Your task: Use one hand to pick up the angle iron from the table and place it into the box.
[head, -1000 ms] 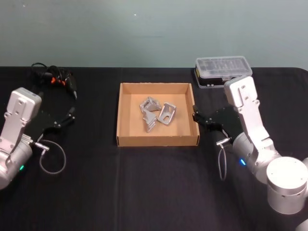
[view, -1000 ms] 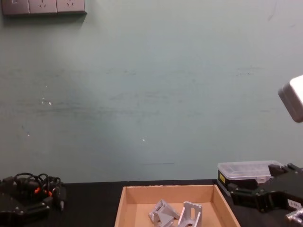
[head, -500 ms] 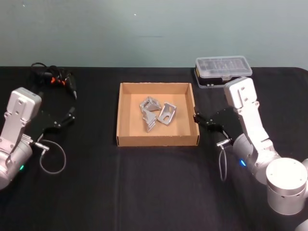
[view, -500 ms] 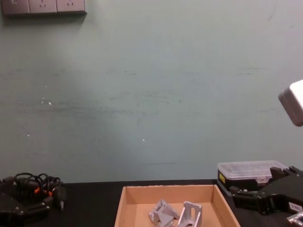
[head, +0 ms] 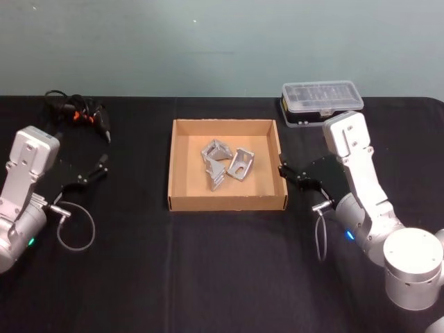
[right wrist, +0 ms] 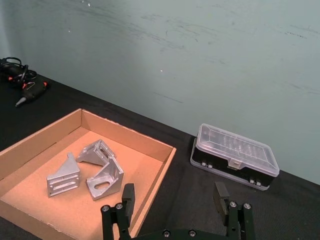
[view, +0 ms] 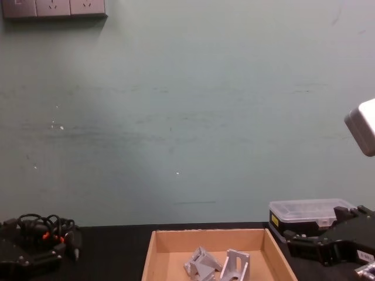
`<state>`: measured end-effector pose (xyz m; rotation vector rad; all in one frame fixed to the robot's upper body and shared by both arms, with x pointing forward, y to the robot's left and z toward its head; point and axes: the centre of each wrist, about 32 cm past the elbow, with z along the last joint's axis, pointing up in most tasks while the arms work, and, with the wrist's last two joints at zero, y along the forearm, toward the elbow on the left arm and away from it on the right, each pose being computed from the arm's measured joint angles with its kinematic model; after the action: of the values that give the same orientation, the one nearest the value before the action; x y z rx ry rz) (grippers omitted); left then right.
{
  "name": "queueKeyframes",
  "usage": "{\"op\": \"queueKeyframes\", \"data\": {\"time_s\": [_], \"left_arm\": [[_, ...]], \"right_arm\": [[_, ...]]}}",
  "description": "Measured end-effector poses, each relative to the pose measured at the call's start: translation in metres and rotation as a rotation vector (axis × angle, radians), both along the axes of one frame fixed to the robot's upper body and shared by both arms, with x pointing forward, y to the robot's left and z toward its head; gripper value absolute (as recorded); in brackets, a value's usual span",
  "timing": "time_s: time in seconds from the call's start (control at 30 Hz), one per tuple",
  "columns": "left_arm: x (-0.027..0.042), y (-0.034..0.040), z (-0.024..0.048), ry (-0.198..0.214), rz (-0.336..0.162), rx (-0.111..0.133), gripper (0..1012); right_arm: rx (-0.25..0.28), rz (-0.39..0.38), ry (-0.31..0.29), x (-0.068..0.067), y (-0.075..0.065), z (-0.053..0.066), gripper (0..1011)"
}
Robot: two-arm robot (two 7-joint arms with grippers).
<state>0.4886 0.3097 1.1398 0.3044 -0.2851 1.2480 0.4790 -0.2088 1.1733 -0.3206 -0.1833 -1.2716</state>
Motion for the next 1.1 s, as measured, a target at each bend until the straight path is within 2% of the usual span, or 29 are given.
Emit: {"op": "queueKeyframes", "data": {"time_s": [1.1], "left_arm": [[0.0000, 0.0000, 0.0000, 0.000, 0.000, 0.000, 1011]], "right_arm": [[0.001, 0.001, -0.001, -0.0001, 0.0000, 0.0001, 1000]]}}
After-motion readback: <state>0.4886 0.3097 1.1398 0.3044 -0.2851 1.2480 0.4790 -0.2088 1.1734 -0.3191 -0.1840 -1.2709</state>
